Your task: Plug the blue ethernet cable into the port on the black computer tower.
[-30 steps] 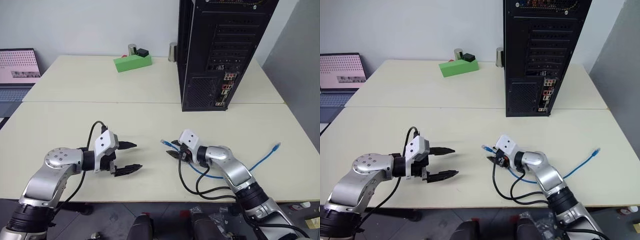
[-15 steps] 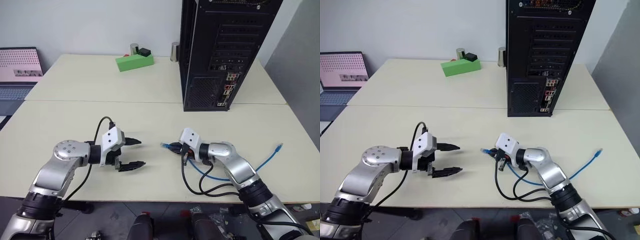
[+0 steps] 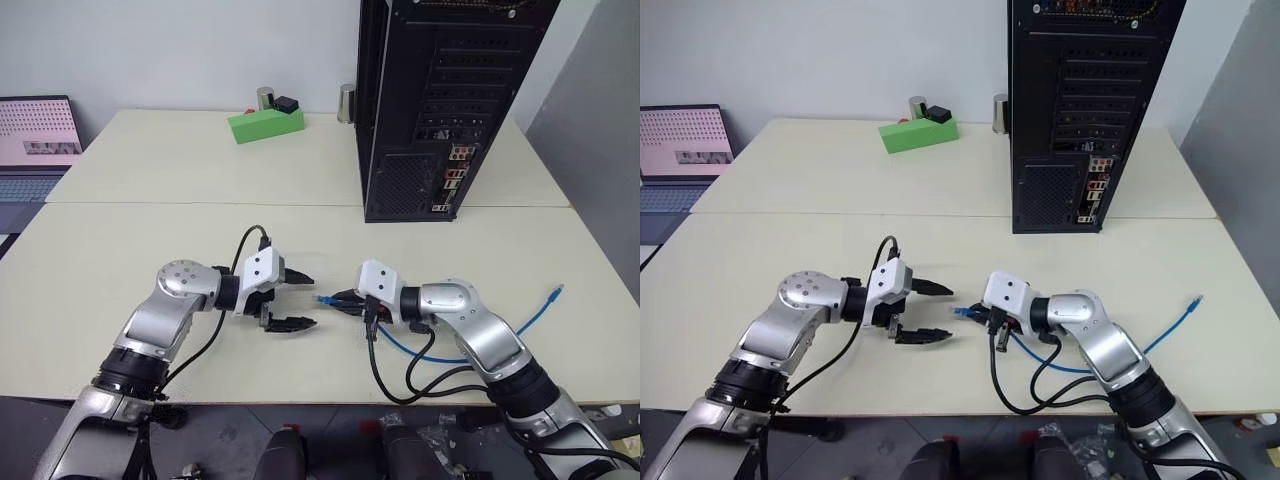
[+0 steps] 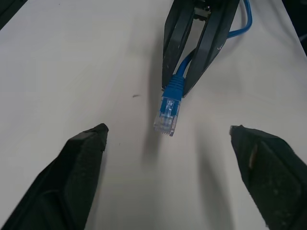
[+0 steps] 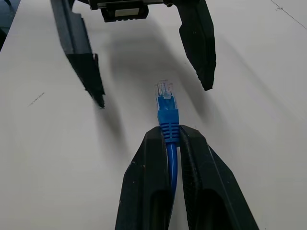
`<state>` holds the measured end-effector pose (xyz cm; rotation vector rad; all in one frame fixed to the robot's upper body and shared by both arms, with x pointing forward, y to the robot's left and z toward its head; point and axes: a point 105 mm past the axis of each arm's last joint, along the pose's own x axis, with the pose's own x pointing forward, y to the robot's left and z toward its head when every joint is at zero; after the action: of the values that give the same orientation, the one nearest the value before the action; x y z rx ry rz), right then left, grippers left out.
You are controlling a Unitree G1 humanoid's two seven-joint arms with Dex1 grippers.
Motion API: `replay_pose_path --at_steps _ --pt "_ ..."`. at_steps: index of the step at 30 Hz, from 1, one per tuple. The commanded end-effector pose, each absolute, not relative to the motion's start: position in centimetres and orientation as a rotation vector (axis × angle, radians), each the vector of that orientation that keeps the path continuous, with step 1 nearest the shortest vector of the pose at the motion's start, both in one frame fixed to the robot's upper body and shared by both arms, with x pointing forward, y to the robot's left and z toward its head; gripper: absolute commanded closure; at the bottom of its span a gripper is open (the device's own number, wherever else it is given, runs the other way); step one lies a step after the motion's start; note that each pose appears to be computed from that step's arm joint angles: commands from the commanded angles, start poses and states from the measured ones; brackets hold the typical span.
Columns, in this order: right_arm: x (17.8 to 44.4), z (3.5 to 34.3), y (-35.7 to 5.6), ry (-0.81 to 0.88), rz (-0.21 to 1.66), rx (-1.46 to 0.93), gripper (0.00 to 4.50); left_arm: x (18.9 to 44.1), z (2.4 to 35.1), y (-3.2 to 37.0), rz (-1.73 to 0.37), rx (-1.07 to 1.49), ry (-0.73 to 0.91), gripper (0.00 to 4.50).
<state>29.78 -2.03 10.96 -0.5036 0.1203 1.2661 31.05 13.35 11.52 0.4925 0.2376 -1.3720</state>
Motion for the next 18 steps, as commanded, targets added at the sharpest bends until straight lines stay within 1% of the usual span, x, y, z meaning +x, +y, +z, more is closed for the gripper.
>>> replay_pose_path --at_steps 1,2,4,6,9,15,17,18 --pt "29.3 12.2 -1.6 0.069 1.278 -0.514 4.43 31.2 11.9 13.1 -1.404 0.522 0.212 1.15" --pt "29.3 12.3 -1.6 0.068 1.278 -0.513 4.43 31.2 11.9 13.1 -1.407 0.525 0.212 1.29" --pt "29.2 12.3 -1.6 0.067 1.279 -0.512 4.43 31.3 11.8 12.9 -1.414 0.531 0.204 1.83" --pt "29.2 12.4 -1.5 0.067 1.281 -0.511 4.43 31.4 11.7 12.7 -1.416 0.539 0.196 2.27" --pt "29.1 12.4 -1.5 0.067 1.285 -0.512 4.43 31.5 11.7 12.5 -1.415 0.541 0.187 2.77" --pt "29.0 12.5 -1.3 0.069 1.294 -0.514 4.43 31.8 11.5 12.1 -1.421 0.546 0.168 4.00" --pt "29.0 12.5 -1.4 0.070 1.295 -0.515 4.43 31.7 11.4 12.0 -1.424 0.554 0.165 4.23" --pt "29.0 12.5 -1.4 0.071 1.295 -0.517 4.43 31.7 11.3 12.0 -1.424 0.557 0.165 4.24"
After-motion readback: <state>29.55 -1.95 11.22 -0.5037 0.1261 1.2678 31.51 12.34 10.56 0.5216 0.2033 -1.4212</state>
